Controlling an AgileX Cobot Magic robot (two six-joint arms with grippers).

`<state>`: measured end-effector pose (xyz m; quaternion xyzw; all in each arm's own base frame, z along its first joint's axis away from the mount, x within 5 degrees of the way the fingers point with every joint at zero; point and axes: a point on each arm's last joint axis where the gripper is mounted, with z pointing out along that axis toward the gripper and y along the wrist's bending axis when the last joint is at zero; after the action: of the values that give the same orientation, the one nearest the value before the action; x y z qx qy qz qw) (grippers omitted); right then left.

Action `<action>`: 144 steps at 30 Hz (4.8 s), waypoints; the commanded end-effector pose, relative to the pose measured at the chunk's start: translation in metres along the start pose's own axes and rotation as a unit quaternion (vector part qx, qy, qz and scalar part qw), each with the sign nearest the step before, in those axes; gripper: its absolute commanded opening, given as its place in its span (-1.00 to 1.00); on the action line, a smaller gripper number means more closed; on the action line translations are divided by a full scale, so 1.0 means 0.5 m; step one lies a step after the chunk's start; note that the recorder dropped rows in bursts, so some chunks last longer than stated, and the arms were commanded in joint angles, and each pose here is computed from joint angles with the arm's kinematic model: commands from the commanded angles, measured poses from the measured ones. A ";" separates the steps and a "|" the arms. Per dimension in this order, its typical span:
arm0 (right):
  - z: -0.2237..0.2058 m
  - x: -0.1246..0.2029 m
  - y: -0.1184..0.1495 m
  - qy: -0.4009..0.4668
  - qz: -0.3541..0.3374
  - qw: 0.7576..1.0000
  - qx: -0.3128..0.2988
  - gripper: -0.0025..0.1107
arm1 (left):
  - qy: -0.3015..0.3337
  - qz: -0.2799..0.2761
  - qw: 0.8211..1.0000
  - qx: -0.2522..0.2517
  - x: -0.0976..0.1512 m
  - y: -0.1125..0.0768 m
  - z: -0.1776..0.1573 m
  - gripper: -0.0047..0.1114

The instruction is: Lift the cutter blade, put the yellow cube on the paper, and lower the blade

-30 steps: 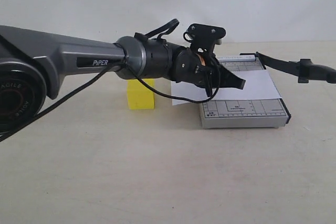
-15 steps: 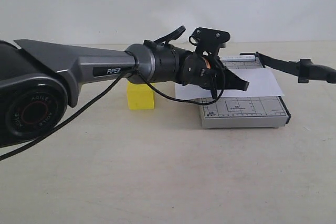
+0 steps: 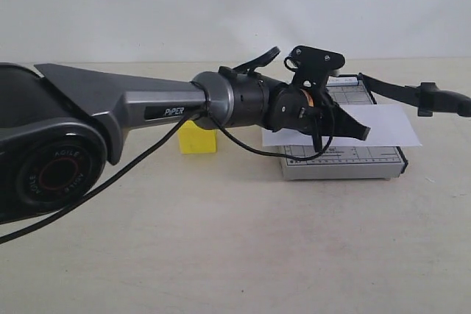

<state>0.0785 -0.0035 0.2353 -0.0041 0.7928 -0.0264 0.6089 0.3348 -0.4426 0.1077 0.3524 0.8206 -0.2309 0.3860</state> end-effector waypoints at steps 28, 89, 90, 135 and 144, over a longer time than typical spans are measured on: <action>0.000 0.001 0.000 -0.004 0.005 1.000 -0.001 -0.96 | -0.029 -0.071 0.997 0.027 -0.080 -0.015 0.009 -0.84; 0.000 0.000 0.001 -0.009 0.005 1.000 -0.001 -0.96 | -0.126 -0.254 0.920 -0.272 0.114 0.174 -0.417 0.72; 0.000 0.000 0.001 -0.009 0.005 1.000 -0.001 -0.96 | -0.129 -0.265 0.916 -0.271 0.115 0.174 -0.413 0.91; 0.000 0.000 0.002 -0.008 0.028 1.000 -0.007 -0.96 | -0.071 -0.121 0.949 -0.281 0.146 0.218 -0.185 0.96; 0.000 -0.001 0.003 -0.009 0.028 1.000 -0.007 -0.96 | -0.030 -0.149 0.957 -0.247 0.146 0.247 -0.178 0.31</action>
<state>0.0787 -0.0023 0.2358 0.0134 0.7910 -0.0050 0.6117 0.3487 -0.2805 0.0906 0.1150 0.8743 -0.0782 0.4651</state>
